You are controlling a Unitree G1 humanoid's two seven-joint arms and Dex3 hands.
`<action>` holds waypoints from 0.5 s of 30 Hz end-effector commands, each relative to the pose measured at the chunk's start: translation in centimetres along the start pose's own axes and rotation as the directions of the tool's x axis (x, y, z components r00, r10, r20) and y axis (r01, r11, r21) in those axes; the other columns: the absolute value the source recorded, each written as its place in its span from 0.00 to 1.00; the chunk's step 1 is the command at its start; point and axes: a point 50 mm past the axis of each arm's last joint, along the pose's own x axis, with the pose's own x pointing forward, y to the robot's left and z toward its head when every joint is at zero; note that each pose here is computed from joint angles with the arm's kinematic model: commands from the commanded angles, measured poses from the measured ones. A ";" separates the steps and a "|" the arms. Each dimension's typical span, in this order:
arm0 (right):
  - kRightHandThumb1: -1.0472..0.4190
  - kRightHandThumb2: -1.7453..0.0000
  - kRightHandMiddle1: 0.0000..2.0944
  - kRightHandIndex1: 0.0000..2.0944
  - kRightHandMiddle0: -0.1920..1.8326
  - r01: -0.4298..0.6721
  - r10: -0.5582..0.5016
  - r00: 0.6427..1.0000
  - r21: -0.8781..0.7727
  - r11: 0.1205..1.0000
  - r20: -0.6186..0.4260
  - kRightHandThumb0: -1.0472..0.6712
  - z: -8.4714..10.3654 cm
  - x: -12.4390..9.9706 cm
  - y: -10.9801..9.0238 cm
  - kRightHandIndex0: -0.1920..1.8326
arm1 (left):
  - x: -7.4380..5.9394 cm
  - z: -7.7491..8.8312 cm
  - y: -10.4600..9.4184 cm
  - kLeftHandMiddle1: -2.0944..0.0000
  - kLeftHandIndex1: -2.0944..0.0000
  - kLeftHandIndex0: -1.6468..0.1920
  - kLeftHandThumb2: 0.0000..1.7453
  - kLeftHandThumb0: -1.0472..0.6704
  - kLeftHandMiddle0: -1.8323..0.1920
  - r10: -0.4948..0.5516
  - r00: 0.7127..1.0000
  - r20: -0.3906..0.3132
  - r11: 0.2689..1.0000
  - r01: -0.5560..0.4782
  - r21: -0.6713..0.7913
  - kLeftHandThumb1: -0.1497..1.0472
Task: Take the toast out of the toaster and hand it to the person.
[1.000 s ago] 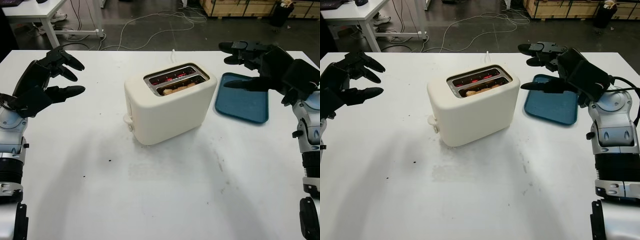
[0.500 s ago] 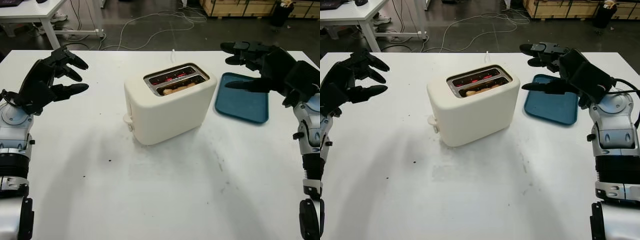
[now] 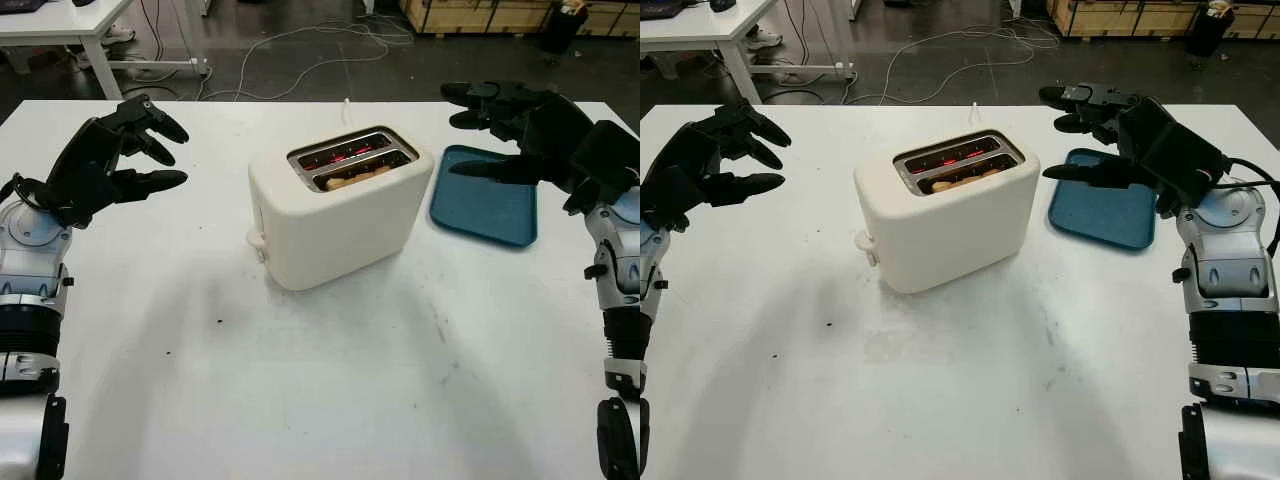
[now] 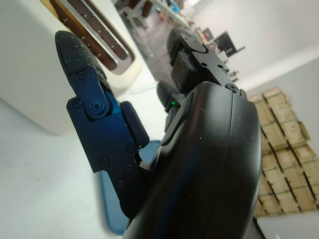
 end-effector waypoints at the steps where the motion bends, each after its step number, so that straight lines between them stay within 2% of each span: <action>1: 0.22 1.00 0.00 0.39 0.31 0.013 -0.013 1.000 0.013 1.000 0.001 0.23 0.0 0.0 -0.1 0.10 | 0.1 0.4 0.2 0.28 0.32 0.77 0.04 0.00 0.77 -0.005 1.000 0.009 1.000 0.005 0.014 0.89; 15: 0.23 1.00 0.00 0.39 0.31 0.015 -0.015 1.000 0.007 1.000 -0.001 0.24 0.1 0.0 -0.1 0.10 | 0.0 0.4 0.2 0.27 0.32 0.78 0.03 0.00 0.77 0.001 1.000 0.009 1.000 -0.001 0.016 0.89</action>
